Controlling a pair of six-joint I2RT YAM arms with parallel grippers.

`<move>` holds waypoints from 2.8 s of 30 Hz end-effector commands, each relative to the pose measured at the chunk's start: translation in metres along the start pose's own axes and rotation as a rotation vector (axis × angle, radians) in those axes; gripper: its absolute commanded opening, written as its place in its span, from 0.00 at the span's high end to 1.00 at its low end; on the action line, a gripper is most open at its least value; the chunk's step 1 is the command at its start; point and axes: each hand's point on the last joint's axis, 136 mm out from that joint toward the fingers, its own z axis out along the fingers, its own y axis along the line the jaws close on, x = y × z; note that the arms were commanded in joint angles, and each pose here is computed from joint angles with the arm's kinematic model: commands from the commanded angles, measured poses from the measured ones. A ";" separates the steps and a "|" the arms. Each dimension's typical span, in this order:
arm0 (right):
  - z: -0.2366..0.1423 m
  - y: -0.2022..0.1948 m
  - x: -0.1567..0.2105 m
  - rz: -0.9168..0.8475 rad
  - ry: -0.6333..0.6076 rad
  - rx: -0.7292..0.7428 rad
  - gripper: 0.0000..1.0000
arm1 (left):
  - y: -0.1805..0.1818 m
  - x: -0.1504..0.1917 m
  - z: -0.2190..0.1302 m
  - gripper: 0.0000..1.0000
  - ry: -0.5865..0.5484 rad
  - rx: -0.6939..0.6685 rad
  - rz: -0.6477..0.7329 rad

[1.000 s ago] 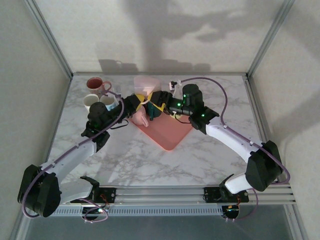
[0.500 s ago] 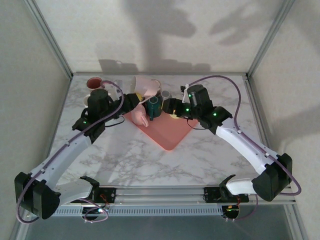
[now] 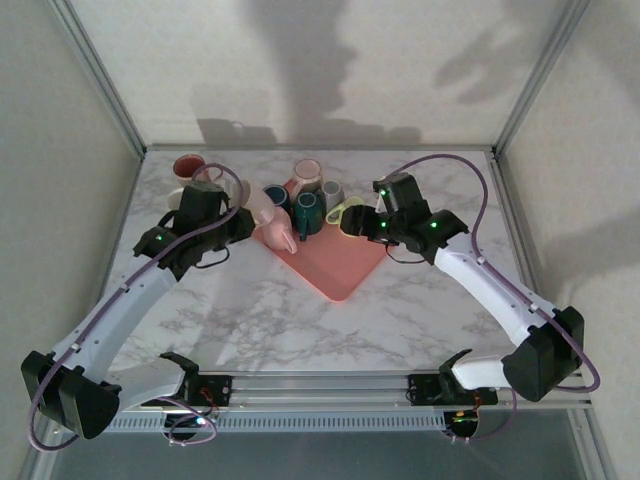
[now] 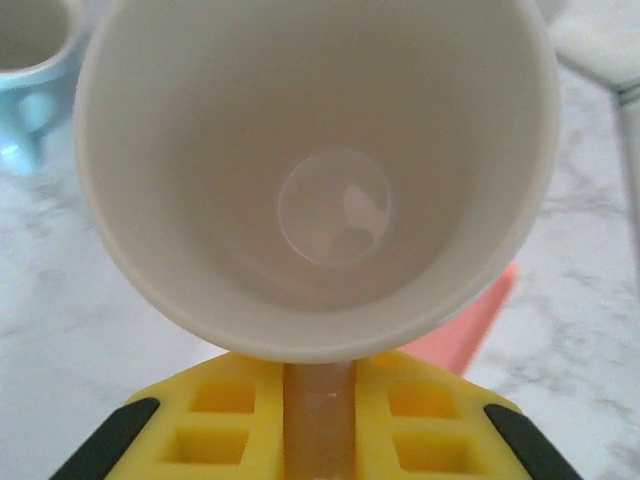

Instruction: Turn the mug right side up

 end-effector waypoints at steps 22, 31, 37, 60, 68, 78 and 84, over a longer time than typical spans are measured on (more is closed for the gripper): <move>0.012 -0.014 0.000 0.018 0.051 0.052 0.31 | 0.132 0.011 0.031 1.00 0.029 -0.487 0.019; 0.023 -0.012 0.005 -0.005 0.096 0.031 0.32 | 0.155 0.017 0.052 1.00 0.047 -0.497 0.006; 0.036 0.003 0.015 -0.073 0.163 -0.071 0.40 | 0.164 0.024 0.063 1.00 0.064 -0.498 -0.001; 0.054 -0.001 0.029 -0.093 0.246 -0.038 0.39 | 0.174 0.033 0.063 0.81 0.087 -0.520 0.012; 0.057 0.000 0.033 -0.176 0.234 0.036 0.39 | 0.169 0.031 0.056 0.54 0.081 -0.503 0.028; 0.080 0.015 0.044 -0.313 0.240 0.054 0.42 | 0.152 0.009 0.036 0.45 0.039 -0.475 0.047; 0.099 0.025 0.044 -0.348 0.243 0.060 0.45 | 0.141 -0.007 0.021 0.46 0.002 -0.455 0.054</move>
